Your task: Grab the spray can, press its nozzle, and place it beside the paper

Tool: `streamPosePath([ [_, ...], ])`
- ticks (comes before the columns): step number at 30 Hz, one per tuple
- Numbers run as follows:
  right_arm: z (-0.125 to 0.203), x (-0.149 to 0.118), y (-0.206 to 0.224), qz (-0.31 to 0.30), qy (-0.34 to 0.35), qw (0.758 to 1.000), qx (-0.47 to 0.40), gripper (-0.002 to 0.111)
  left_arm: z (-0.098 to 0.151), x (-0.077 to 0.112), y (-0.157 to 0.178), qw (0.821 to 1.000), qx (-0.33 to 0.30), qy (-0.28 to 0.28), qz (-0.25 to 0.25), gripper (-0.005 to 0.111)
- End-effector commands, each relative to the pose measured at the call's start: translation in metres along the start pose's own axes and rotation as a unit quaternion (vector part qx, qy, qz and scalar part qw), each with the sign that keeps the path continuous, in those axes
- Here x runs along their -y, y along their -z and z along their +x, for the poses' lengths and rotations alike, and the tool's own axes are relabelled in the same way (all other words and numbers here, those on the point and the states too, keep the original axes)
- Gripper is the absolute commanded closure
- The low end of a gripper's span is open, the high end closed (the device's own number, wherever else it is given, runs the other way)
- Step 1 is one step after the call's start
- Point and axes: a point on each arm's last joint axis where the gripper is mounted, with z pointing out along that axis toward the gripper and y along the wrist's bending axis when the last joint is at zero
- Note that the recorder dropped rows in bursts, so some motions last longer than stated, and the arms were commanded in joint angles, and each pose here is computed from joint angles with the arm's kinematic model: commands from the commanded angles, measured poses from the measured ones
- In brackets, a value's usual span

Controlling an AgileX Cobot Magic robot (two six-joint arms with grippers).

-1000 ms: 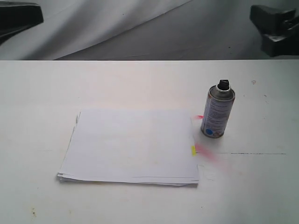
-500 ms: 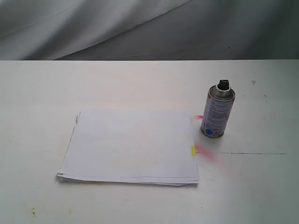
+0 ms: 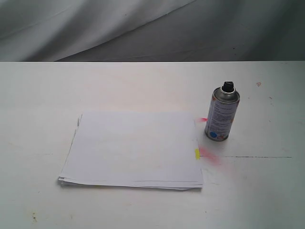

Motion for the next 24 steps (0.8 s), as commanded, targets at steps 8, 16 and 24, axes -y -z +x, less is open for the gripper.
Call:
streamPosePath([
  [8,0.023,0.002,-0.001,0.005,-0.007,1.000,-0.018,0.108,0.001,-0.002,-0.001,1.000,0.001,0.001,-0.005,0.107],
  [16,0.024,0.002,-0.001,0.005,-0.006,1.000,-0.018,0.108,0.008,-0.006,-0.001,0.995,-0.014,-0.093,-0.028,0.107],
  [24,0.085,0.007,0.004,0.012,-0.006,0.995,-0.100,0.108,0.035,-0.008,0.001,0.995,-0.048,-0.084,-0.027,0.107],
])
